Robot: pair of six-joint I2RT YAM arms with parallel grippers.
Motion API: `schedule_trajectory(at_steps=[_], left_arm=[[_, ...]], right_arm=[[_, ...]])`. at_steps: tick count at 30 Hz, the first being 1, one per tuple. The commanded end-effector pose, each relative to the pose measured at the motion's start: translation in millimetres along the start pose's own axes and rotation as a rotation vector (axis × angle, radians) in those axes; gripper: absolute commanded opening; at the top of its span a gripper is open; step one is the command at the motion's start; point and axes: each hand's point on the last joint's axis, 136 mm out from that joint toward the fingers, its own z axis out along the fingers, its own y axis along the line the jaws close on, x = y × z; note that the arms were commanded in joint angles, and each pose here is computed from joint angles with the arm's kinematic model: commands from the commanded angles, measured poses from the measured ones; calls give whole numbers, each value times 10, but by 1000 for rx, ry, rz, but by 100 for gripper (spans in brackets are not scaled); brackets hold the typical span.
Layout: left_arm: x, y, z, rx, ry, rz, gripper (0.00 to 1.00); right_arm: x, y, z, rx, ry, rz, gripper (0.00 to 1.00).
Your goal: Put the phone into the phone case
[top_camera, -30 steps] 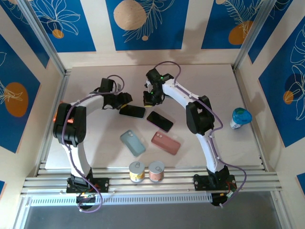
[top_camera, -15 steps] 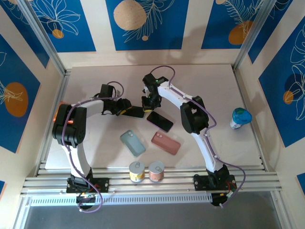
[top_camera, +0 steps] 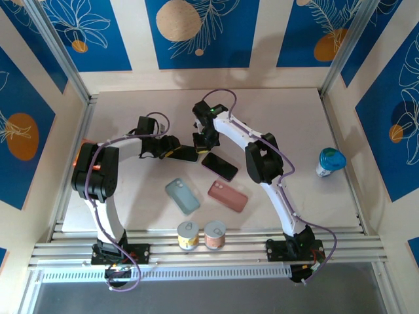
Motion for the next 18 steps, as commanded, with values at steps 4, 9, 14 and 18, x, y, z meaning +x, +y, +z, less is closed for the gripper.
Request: schedule_trajectory(at_steps=[4,9,14,18], left_arm=[[83,164,54,-35,21,-30,51],[77,172,50,-38,19,-27,51],[63,164,50,-37,16,-26,51],[53,147,42,-33,15,-27,51]], right_arm=[[-23,16,-11,-50,2,36,0],[-249,97,-443,-94,-103,29,0],[-307,71,-428,-87,-94,27,0],[-304,77,-355,-99,-81,30,0]])
